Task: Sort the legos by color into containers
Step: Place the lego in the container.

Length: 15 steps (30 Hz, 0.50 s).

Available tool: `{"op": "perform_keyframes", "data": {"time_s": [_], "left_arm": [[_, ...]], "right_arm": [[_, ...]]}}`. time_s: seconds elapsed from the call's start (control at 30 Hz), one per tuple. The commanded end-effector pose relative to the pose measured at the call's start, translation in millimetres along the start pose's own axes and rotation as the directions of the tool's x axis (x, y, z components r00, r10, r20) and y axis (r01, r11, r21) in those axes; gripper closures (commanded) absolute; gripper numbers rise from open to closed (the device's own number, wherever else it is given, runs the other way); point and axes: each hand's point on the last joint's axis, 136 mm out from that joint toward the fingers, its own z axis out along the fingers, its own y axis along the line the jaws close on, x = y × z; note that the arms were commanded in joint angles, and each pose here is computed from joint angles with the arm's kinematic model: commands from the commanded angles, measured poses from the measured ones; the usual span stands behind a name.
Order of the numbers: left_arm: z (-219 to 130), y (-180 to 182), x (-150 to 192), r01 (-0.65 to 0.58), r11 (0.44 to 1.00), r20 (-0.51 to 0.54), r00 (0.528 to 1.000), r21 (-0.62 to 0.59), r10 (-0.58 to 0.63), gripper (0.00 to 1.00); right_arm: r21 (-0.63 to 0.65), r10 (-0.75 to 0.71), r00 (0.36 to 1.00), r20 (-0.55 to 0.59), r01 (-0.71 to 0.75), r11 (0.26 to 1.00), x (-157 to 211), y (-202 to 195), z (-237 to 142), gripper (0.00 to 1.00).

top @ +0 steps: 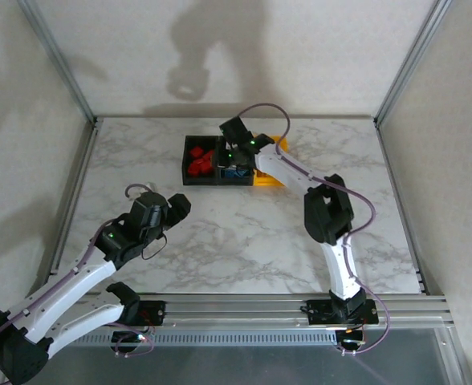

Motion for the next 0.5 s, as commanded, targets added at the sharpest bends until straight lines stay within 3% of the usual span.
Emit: {"op": "perform_keyframes", "data": {"time_s": [0.0, 0.33, 0.47], "left_arm": [[1, 13, 9, 0.019, 0.999, -0.034, 0.999, -0.029, -0.02, 0.21], [-1, 18, 12, 0.058, 0.998, -0.033, 0.998, -0.018, -0.058, 0.21], [1, 18, 13, 0.055, 0.998, -0.034, 0.998, -0.02, -0.056, 0.21]], "right_arm": [[-0.059, -0.026, 0.999, -0.033, 0.024, 0.998, -9, 18, 16, 0.62], [-0.188, 0.01, 1.0, -0.003, -0.01, 0.982, -33, 47, 56, 0.58], [-0.208, 0.014, 1.0, 0.005, -0.013, 0.978, -35, 51, 59, 0.48]]}}
